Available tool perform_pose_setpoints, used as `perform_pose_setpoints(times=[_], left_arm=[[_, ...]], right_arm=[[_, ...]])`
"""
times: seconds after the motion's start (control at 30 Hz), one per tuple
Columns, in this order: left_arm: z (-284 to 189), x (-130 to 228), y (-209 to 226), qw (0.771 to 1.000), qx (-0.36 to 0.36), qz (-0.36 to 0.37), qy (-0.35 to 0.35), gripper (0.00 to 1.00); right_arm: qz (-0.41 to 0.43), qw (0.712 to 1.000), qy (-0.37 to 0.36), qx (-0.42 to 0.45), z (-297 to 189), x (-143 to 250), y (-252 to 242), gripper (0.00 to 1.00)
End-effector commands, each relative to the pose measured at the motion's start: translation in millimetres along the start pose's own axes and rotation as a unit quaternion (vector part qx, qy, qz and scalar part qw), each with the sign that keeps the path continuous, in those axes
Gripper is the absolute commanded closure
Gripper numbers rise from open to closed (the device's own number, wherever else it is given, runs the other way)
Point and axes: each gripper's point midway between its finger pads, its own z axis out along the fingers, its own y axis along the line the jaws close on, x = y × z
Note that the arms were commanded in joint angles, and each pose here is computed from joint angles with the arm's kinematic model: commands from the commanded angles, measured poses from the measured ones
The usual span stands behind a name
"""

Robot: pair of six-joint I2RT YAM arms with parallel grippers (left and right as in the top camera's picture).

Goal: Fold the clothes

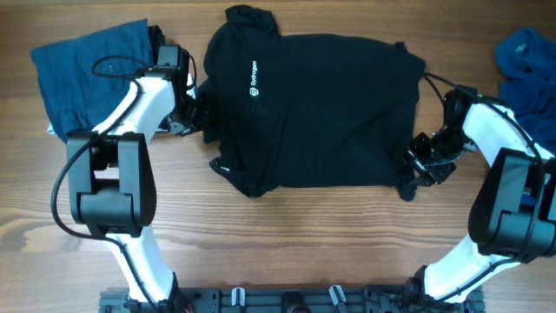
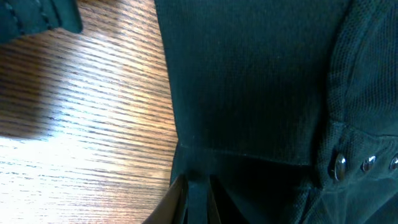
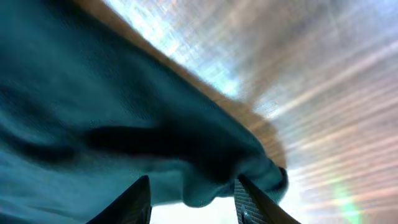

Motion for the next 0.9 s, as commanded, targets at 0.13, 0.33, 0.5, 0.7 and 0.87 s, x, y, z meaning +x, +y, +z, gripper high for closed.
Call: perform_pose_setpoints(times=[0.13, 0.33, 0.5, 0.7, 0.87], left_arm=[[2.4, 0.7, -4.0, 1.0, 0.004, -0.005, 0.004, 0.88], [2.4, 0.7, -3.9, 1.0, 0.004, -0.006, 0.004, 0.88], [2.4, 0.8, -3.9, 1.0, 0.004, -0.005, 0.004, 0.87], [2.4, 0.7, -3.9, 1.0, 0.004, -0.005, 0.004, 0.87], [2.4, 0.7, -3.9, 1.0, 0.004, -0.006, 0.004, 0.87]], right_arm=[[-0.002, 1.0, -0.008, -0.022, -49.8, 9.8, 14.4, 0.53], [0.039, 0.999, -0.01, -0.026, -46.3, 10.9, 13.9, 0.59], [0.055, 0.998, -0.008, -0.031, -38.2, 10.1, 13.6, 0.6], [0.088, 0.996, -0.024, -0.014, -37.9, 4.6, 7.2, 0.59], [0.09, 0.996, -0.02, -0.012, -36.2, 6.3, 5.9, 0.6]])
